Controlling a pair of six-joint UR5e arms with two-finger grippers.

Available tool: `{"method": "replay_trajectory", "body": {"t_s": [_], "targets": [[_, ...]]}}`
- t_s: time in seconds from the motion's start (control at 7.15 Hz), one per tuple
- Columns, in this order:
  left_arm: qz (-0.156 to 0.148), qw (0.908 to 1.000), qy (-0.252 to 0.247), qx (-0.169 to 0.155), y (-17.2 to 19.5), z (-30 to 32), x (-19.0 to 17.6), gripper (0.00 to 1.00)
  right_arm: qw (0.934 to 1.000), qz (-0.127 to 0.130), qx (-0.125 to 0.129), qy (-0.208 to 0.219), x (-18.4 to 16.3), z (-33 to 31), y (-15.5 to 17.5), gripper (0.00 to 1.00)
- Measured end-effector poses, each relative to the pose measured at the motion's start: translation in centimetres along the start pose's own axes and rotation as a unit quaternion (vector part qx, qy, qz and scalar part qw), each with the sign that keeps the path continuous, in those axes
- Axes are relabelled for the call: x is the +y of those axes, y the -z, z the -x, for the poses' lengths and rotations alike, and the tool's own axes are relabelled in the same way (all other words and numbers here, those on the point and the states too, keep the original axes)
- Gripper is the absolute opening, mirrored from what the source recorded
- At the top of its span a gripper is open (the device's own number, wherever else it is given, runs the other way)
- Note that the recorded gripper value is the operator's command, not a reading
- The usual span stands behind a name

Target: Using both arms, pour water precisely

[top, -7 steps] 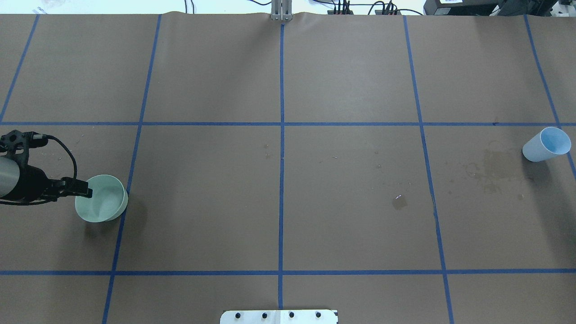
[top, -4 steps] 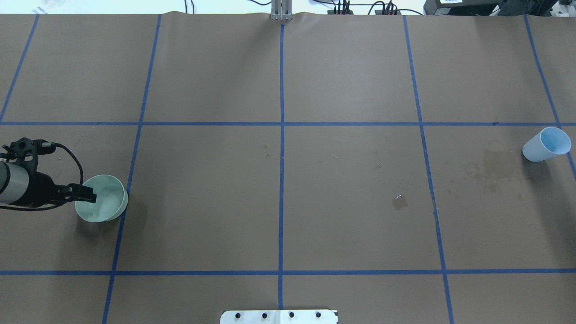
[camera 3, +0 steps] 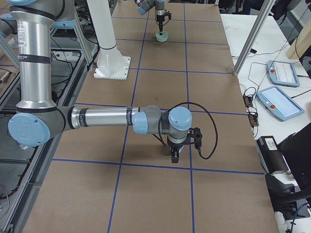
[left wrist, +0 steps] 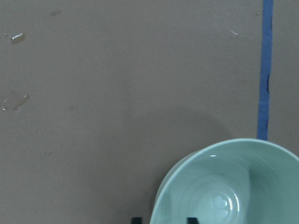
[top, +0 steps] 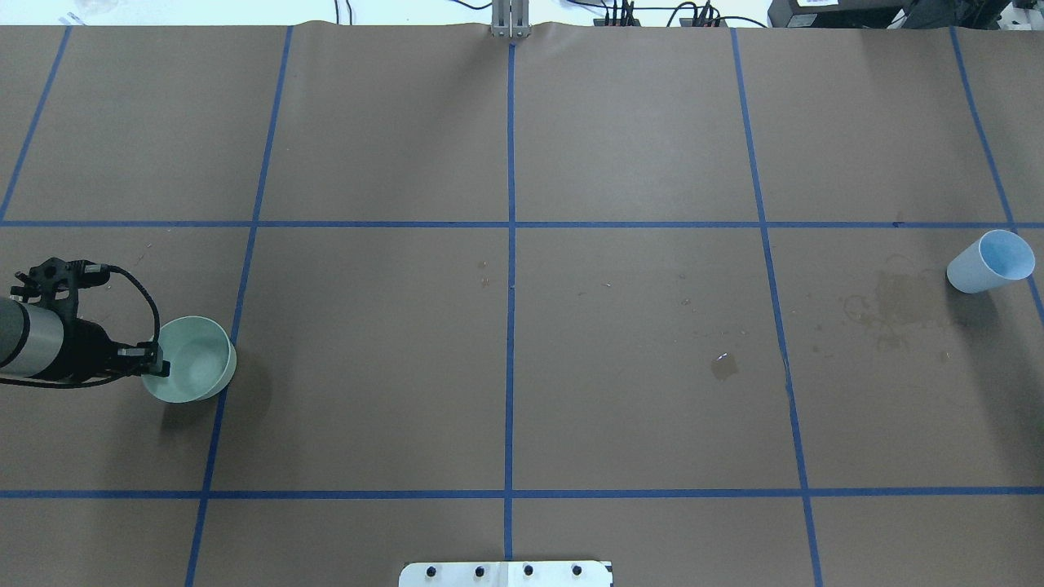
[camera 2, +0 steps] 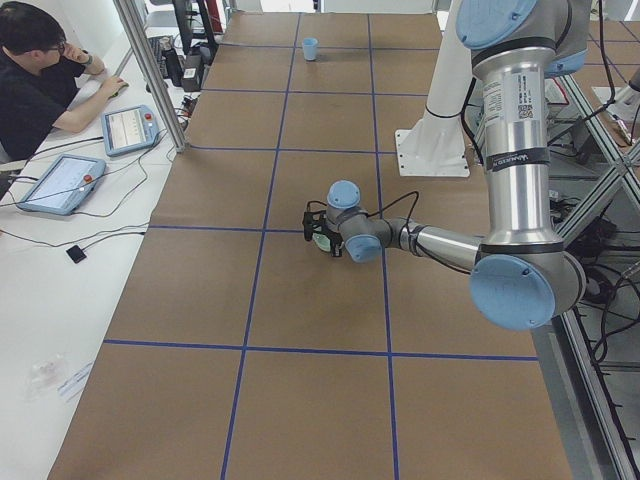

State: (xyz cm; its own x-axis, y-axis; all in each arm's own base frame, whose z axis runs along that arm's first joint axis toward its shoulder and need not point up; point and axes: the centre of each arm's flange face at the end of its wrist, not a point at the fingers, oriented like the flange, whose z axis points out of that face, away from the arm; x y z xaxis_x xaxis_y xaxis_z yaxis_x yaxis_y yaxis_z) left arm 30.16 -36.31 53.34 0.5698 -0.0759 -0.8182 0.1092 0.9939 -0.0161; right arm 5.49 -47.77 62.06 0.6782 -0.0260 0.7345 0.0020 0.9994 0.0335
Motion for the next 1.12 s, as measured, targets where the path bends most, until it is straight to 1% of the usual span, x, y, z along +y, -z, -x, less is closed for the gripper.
{"method": "replay_trajectory", "body": {"t_s": [0.14,0.28,0.42,0.56,0.84,0.98,1.12], "targets": [[0.011,0.9999,0.002,0.007,0.4,-0.5,0.2,0.0,1.0,-0.001,0.0,0.001,-0.1,0.0,0.1,0.99],[0.033,0.9992,0.008,0.019,2.0,-1.6,0.2,0.0,1.0,-0.001,0.0,0.001,-0.1,0.1,0.1,0.99],[0.051,0.998,0.023,0.029,4.9,-4.0,-0.6,0.0,1.0,-0.002,0.0,0.002,-0.1,0.1,0.2,0.99],[0.062,0.9967,0.039,0.035,8.4,-8.4,-2.2,0.0,1.0,-0.002,0.0,0.002,-0.1,0.1,0.2,0.99],[0.071,0.9942,0.075,0.028,13.6,-21.3,-6.0,0.0,1.0,-0.002,0.0,0.003,-0.1,0.2,0.2,0.99],[0.071,0.9923,0.099,0.022,14.9,-28.1,-7.1,0.0,1.0,-0.002,0.0,0.003,-0.1,0.1,0.2,0.99],[0.065,0.9904,0.121,0.016,14.5,-34.1,-7.1,0.0,1.0,-0.002,0.0,0.002,0.0,0.1,0.2,0.99]]}}
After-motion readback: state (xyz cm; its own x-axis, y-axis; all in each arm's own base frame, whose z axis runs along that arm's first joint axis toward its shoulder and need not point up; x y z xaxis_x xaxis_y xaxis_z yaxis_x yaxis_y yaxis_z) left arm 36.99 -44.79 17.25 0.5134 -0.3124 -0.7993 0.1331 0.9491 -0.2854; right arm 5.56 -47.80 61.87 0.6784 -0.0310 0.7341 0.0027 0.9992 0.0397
